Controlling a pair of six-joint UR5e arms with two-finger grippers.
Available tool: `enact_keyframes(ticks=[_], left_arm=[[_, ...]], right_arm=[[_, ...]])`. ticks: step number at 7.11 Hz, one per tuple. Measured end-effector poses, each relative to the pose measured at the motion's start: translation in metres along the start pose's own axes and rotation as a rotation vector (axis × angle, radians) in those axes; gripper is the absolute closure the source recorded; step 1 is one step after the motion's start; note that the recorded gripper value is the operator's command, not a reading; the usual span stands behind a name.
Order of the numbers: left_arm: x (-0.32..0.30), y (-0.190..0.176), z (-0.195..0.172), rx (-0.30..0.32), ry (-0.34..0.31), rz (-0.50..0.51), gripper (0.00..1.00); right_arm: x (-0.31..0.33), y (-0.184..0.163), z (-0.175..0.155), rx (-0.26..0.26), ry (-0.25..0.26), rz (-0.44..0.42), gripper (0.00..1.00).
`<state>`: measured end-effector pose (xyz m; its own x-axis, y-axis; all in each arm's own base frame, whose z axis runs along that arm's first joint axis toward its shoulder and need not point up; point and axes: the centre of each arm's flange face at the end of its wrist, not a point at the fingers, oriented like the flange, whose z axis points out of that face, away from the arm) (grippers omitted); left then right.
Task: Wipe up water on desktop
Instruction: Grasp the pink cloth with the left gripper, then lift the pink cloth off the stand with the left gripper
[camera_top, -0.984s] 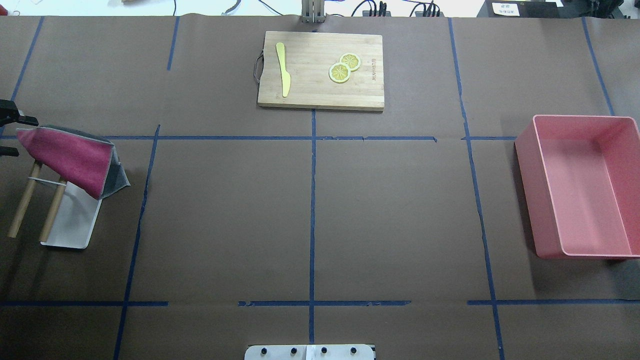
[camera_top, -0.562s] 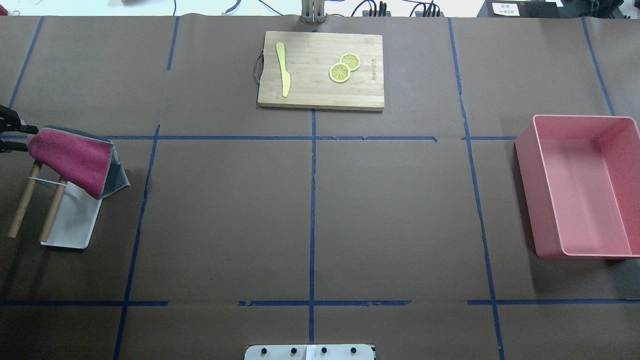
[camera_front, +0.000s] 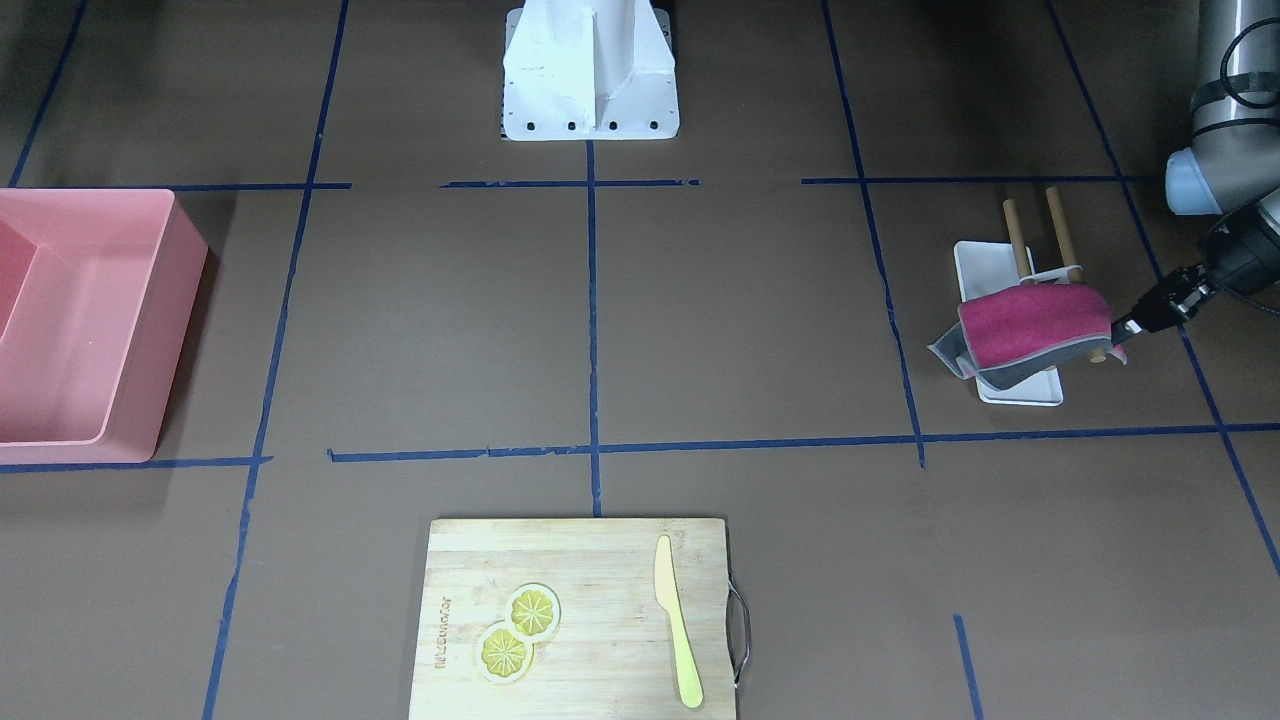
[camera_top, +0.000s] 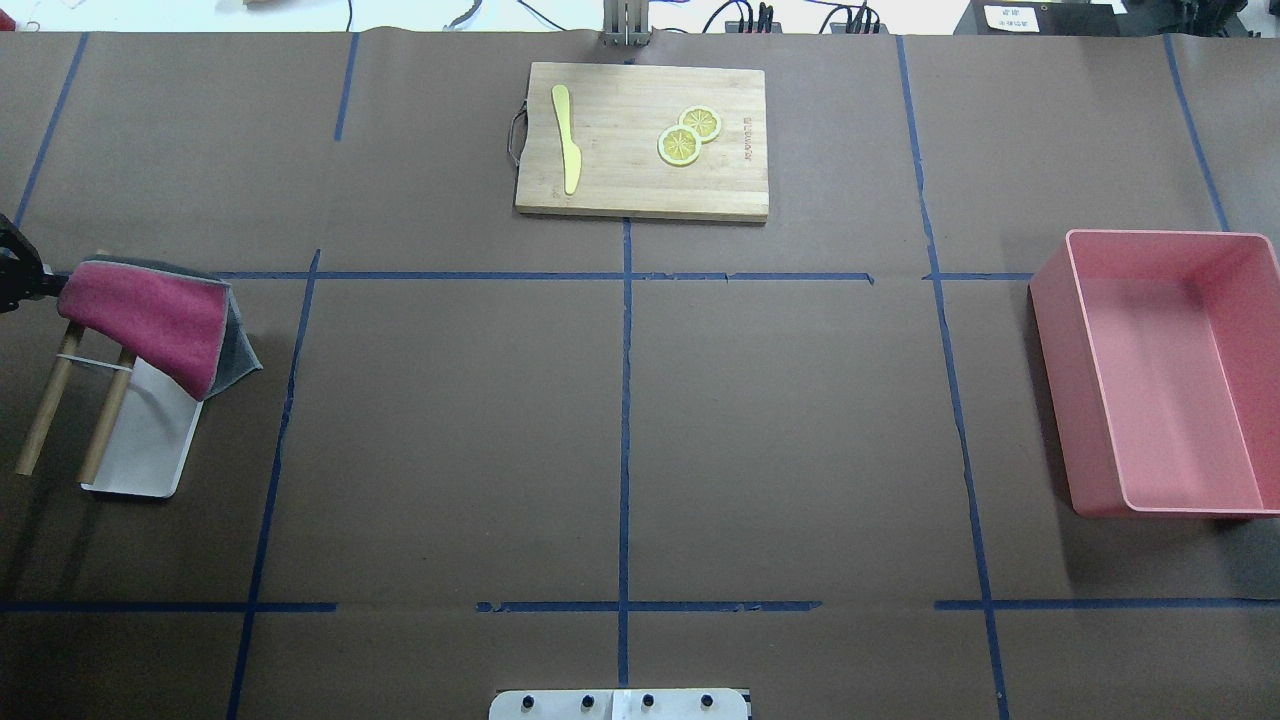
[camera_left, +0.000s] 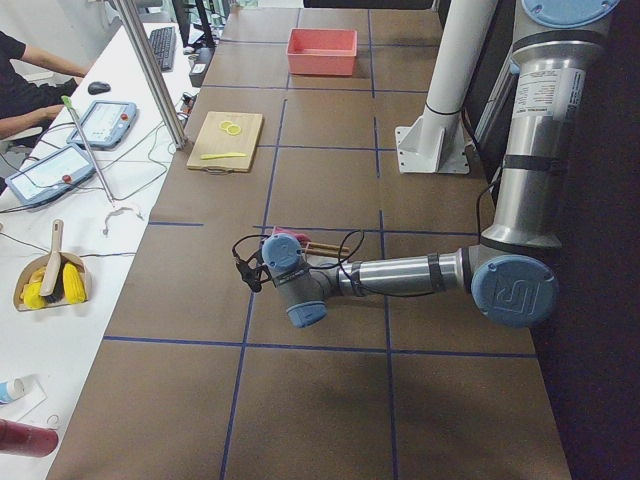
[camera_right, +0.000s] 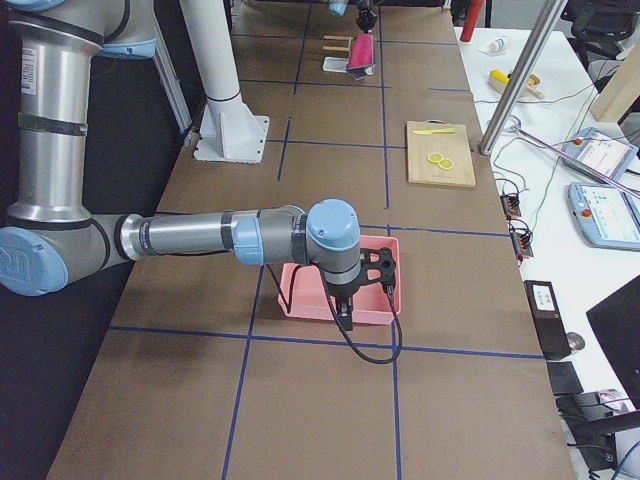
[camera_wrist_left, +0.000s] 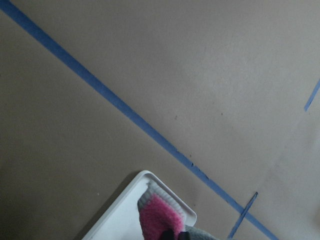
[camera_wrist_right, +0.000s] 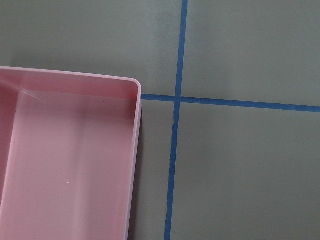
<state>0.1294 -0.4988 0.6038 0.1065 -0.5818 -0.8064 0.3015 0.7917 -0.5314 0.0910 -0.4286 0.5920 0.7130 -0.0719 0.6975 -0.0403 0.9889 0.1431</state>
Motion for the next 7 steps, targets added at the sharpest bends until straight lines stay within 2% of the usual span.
enact_keyframes(ticks=[2,4,5,7], left_arm=[[0.020,-0.009,-0.014,-0.058,-0.021,-0.064,1.00],[0.068,-0.039,-0.073,-0.100,0.007,-0.164,1.00],[0.081,-0.042,-0.095,-0.109,0.024,-0.182,1.00],[0.136,-0.023,-0.124,-0.108,0.032,-0.216,1.00]], right_arm=[[-0.003,-0.003,-0.002,0.008,-0.004,-0.009,0.00],[-0.007,-0.007,-0.006,0.020,0.000,-0.023,0.00],[-0.008,-0.008,-0.007,0.021,-0.001,-0.024,0.00],[-0.012,-0.009,-0.008,0.027,-0.018,-0.012,0.00]])
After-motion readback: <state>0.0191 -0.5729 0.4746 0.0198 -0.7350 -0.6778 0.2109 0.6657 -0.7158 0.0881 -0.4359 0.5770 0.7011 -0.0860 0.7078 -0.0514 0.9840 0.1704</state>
